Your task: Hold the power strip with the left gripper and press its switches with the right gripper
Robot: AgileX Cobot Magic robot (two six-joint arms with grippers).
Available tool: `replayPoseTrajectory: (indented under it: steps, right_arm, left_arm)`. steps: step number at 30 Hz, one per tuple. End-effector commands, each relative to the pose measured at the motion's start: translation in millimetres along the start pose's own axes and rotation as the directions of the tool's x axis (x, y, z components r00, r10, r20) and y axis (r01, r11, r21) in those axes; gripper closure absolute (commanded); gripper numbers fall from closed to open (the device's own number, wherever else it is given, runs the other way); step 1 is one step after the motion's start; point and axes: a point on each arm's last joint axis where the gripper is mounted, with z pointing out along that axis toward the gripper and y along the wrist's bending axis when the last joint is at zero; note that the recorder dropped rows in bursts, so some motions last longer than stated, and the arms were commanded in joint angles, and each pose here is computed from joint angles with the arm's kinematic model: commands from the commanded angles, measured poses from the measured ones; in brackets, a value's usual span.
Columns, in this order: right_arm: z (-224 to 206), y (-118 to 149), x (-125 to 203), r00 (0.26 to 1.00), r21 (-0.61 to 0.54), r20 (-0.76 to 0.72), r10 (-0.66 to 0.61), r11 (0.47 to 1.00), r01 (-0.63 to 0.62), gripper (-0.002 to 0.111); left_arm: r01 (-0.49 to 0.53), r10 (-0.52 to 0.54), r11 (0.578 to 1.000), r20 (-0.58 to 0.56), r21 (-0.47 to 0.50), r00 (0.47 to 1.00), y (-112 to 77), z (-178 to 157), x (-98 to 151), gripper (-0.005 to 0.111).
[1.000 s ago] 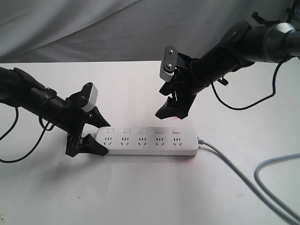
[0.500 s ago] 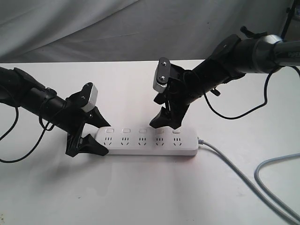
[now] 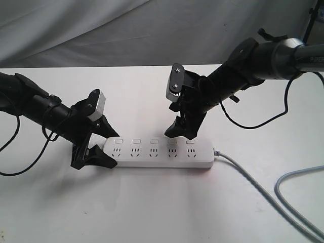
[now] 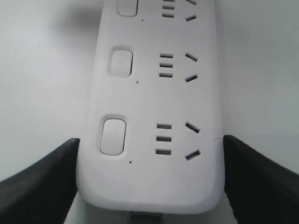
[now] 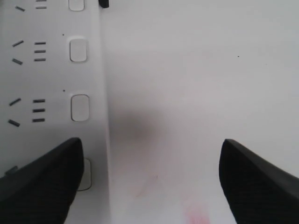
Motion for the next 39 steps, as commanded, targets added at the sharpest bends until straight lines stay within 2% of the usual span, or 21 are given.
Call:
replayPoseTrajectory:
  steps: [1,21,29,39]
  right_arm:
    - [0,1,1,1.000,-0.001,-0.003,0.007,1.000,-0.007,0.035]
    - [0,1,1,1.000,0.003,-0.003,0.017,1.000,-0.017,0.035]
    - [18,3,14,0.999,-0.038,-0.028,0.044,0.998,-0.045,0.035]
    - [18,1,19,0.996,-0.011,-0.085,0.018,1.000,-0.019,0.035]
  left_arm:
    - [-0.001,0.001,1.000,-0.009,-0.011,1.000,0.4,2,1,0.067]
    - [-0.001,0.001,1.000,-0.009,-0.011,1.000,0.4,2,1,0.067]
    - [-0.001,0.001,1.000,-0.009,-0.011,1.000,0.4,2,1,0.067]
    - [-0.001,0.001,1.000,-0.009,-0.011,1.000,0.4,2,1,0.067]
